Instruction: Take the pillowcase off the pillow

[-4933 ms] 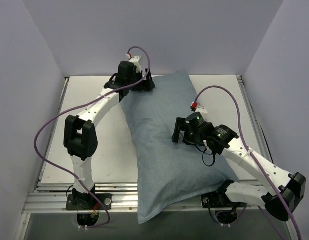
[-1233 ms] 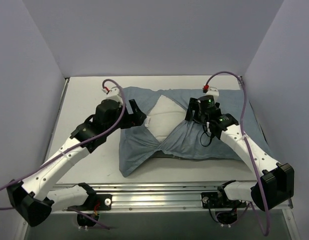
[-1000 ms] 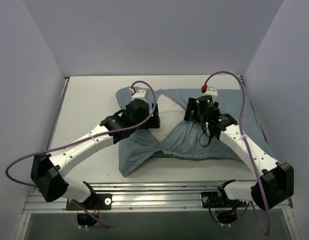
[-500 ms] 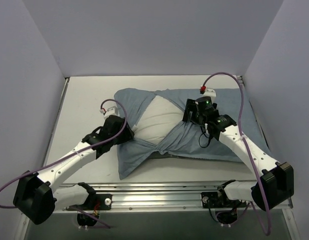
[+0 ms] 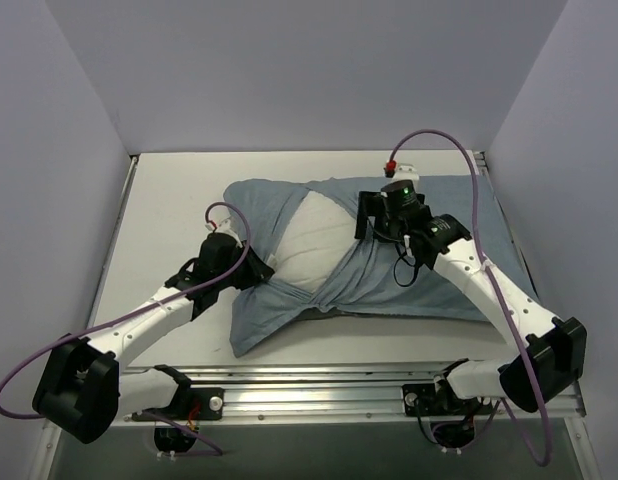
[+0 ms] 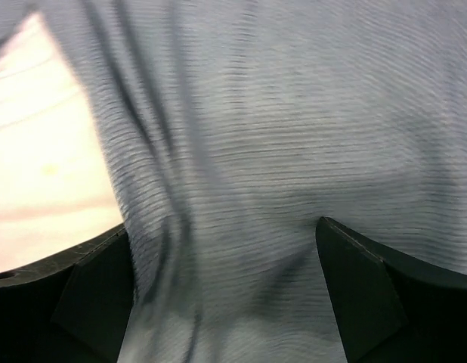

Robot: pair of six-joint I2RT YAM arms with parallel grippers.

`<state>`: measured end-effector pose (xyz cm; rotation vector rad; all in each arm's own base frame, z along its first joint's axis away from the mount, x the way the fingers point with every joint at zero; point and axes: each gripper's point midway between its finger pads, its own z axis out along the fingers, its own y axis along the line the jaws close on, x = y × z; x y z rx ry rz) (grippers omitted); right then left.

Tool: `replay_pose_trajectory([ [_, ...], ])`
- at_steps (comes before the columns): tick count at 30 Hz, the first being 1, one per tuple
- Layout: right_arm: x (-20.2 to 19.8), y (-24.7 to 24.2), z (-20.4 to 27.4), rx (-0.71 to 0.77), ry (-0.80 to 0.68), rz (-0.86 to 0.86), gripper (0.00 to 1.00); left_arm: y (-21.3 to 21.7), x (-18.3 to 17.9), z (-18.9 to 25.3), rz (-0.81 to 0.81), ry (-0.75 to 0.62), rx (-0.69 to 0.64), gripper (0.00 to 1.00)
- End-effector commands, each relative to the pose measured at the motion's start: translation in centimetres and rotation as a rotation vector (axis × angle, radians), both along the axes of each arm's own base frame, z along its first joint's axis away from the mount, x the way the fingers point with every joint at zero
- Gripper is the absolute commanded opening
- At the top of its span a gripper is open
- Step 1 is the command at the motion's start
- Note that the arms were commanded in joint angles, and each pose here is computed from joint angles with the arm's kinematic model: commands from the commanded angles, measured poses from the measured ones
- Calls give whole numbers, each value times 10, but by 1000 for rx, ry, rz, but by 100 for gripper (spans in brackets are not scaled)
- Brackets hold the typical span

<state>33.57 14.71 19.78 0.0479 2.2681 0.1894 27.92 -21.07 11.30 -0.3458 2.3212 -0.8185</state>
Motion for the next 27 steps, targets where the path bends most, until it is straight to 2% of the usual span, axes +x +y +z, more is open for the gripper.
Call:
replay_pose_trajectory([
  [1,-19,34,38,-60,-40,140,88,-12,-16,-4,-102,30,-31,26],
  [5,-34,79,93,-51,-148,246,89,-13,-13,8,-104,2,-37,25],
  [8,-54,120,109,-56,-189,355,89,-14,-12,13,-111,-4,-36,25],
  [11,-70,158,98,-66,-170,460,89,-14,-12,16,-114,-9,-36,25],
  [16,-77,184,30,-136,-59,508,89,-12,-14,19,-112,-15,-31,25],
  [20,-73,161,-29,-254,18,394,92,-9,-18,18,-108,-9,-24,25],
  [23,-82,157,-73,-302,96,413,99,-6,-22,15,-104,0,-17,24],
  [27,-98,158,-115,-295,185,477,100,-3,-27,8,-97,22,-10,23],
])
